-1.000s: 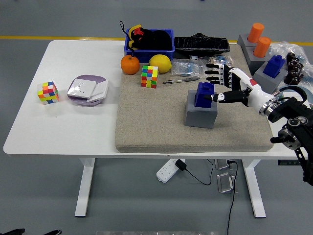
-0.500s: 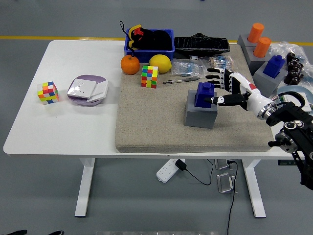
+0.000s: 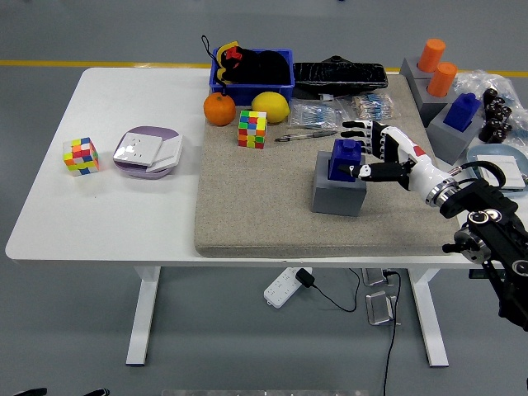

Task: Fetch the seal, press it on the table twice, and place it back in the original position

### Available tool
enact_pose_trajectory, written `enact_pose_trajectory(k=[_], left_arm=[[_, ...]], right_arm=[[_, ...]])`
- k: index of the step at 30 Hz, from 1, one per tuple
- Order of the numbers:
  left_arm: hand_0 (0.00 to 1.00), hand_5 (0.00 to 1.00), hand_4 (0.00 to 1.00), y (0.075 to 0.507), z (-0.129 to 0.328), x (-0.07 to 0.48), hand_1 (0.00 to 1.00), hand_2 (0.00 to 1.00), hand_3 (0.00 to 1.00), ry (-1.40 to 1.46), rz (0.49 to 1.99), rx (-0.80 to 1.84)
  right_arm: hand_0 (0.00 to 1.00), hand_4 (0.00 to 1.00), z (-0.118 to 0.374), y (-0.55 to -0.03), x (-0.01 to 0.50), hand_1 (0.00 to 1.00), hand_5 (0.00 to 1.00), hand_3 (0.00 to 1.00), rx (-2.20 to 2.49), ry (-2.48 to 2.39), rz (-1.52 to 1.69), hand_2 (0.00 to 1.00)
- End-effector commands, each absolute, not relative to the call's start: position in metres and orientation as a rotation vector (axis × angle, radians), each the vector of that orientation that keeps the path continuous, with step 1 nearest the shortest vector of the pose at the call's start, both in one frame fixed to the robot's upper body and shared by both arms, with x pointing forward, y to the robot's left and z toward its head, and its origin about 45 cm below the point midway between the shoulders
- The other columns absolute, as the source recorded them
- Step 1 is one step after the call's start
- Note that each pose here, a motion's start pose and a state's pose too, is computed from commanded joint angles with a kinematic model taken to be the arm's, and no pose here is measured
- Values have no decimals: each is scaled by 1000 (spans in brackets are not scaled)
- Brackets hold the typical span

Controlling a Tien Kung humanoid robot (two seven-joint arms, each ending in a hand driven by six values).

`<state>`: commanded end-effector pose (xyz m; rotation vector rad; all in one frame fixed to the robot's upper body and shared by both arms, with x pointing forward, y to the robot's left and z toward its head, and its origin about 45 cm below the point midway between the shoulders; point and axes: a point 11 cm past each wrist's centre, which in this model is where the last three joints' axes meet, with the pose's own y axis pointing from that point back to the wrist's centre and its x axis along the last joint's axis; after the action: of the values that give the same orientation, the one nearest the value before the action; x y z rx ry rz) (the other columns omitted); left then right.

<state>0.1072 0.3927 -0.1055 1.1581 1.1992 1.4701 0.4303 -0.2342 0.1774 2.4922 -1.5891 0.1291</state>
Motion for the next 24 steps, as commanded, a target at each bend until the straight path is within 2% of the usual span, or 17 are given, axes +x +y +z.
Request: enact_pose_trajectory(k=[2, 7, 8, 19, 20, 24], left_arm=[[814, 416, 684, 392, -106, 107, 785, 763, 800, 1200, 1469, 1158], [814, 416, 684, 392, -106, 107, 785, 763, 800, 1200, 1468, 1158], [814, 414, 684, 392, -106, 107, 785, 763, 800, 1201, 1468, 1158], [814, 414, 685, 391, -106, 108, 785, 763, 800, 1199, 1465, 1158], [814, 413, 685, 391, -106, 108, 785, 763, 800, 1199, 1465, 1158], [814, 413, 685, 391, -106, 109, 785, 763, 800, 1197, 1465, 1158]], right_arm=[[725, 841, 176, -234, 430, 661, 2, 716, 2489, -1590, 134, 685], [725, 841, 172, -231, 429, 661, 2, 716, 2487, -1575, 137, 685], [715, 814, 172, -230, 429, 628, 2, 676, 2487, -1573, 138, 661], [716, 795, 173, -225, 431, 612, 2, 685, 2489, -1567, 174, 645], [708, 760, 173, -225, 431, 576, 2, 643, 2489, -1567, 174, 590], [708, 760, 178, -223, 434, 576, 2, 643, 2485, -1598, 223, 590]])
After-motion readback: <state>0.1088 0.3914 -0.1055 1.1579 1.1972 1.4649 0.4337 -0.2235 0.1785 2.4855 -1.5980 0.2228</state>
